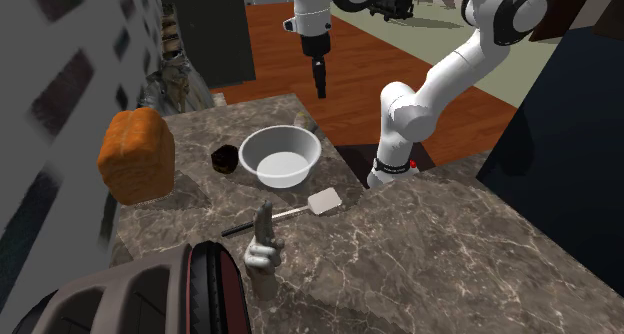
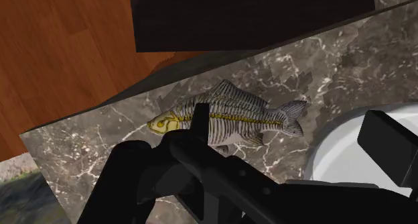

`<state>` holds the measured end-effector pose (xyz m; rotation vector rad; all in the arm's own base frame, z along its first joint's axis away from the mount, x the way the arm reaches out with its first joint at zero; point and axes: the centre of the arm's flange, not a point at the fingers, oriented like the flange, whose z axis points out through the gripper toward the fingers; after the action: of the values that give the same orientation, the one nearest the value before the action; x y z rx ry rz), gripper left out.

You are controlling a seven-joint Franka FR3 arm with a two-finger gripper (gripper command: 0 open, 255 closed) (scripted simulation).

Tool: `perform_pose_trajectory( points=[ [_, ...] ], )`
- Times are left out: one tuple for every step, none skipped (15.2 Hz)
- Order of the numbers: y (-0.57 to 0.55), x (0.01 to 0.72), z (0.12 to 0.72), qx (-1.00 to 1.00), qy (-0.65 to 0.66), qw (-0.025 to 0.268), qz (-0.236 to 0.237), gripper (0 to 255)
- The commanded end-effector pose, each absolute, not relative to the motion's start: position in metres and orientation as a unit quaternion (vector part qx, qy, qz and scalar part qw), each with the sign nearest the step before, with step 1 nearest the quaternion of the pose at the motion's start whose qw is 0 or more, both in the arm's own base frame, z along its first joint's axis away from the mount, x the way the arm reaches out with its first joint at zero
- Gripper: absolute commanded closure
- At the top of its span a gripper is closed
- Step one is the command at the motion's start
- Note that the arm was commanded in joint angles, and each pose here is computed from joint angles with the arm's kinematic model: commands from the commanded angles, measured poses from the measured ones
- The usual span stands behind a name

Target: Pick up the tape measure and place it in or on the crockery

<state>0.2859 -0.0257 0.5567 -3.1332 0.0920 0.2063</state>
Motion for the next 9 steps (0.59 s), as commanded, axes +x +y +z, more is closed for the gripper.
perform_pose_trajectory(
  points=[
    [-0.026,0.286,0.557,-0.997,0.029,0.0,0.066,0],
    [-0.021,0.295,0.551,-0.998,0.032,0.005,0.061,0],
    [-0.016,0.304,0.546,-0.998,0.034,0.009,0.057,0],
    [-0.011,0.313,0.541,-0.998,0.037,0.013,0.052,0],
    [-0.006,0.322,0.536,-0.998,0.039,0.018,0.048,0],
    [-0.001,0.331,0.531,-0.998,0.042,0.022,0.043,0],
    [0.004,0.34,0.527,-0.998,0.044,0.026,0.039,0],
    [0.009,0.349,0.522,-0.998,0.046,0.031,0.034,0],
    [0.013,0.358,0.518,-0.998,0.049,0.035,0.03,0]
  ],
)
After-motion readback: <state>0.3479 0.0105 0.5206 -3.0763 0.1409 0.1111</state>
